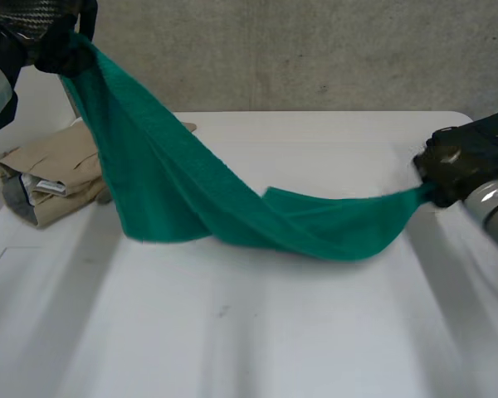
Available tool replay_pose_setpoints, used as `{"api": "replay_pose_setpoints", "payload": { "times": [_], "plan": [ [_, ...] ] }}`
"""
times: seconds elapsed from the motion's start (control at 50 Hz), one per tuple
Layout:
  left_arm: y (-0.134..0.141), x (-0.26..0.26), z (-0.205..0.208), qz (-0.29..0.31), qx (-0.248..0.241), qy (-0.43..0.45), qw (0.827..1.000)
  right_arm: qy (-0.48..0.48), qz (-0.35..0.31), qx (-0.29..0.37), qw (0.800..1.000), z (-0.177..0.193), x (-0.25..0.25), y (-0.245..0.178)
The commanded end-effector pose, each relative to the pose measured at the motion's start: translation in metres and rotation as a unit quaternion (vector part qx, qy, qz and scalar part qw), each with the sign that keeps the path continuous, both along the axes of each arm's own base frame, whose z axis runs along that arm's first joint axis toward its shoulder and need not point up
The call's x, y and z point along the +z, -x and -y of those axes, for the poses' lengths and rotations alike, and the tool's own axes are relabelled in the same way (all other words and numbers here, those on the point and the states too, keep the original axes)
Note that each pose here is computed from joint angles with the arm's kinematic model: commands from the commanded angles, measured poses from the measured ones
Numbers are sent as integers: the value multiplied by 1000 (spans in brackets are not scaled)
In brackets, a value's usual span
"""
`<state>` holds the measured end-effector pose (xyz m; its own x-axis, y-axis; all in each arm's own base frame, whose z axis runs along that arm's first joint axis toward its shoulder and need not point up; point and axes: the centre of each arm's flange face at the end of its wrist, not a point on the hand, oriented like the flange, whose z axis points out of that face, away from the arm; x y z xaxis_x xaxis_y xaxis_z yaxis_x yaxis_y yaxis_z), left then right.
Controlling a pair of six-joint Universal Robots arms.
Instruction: Fold the laundry.
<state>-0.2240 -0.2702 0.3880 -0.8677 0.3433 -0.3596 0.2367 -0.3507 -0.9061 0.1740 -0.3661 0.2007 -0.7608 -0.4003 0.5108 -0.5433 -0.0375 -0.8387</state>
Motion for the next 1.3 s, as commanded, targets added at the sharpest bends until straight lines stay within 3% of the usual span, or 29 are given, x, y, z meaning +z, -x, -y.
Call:
{"api": "replay_pose_setpoints", "payload": {
  "times": [0.02,0.14,0.24,0.44,0.6,0.86,0.96,1.1,1.18,1.3],
  "plan": [
    [-9,16,-19,-5,1,13,1000,90,-11,-49,995,-31,120,43],
    [-11,22,-31,-7,-7,11,1000,121,16,-35,992,-28,165,47],
    [-9,15,-37,-7,-17,-6,1000,106,43,-3,993,-3,159,19],
    [1,-15,-43,8,-38,-55,998,57,17,2,998,66,59,-52],
    [2,-40,-32,16,-33,-98,995,84,28,-16,996,99,-22,-93],
    [4,-41,-32,16,-35,-101,994,201,106,-75,971,111,-10,-110],
    [5,-38,-32,16,-36,-100,994,167,110,-116,973,99,22,-93],
    [16,-21,-41,8,-56,-75,996,-2,42,-69,997,38,29,-75],
    [20,-9,-44,-1,-60,-61,996,-84,23,-53,995,1,22,-62],
    [26,8,-50,-13,-65,-44,997,-126,34,-5,991,-37,7,-60]
  ]
}}
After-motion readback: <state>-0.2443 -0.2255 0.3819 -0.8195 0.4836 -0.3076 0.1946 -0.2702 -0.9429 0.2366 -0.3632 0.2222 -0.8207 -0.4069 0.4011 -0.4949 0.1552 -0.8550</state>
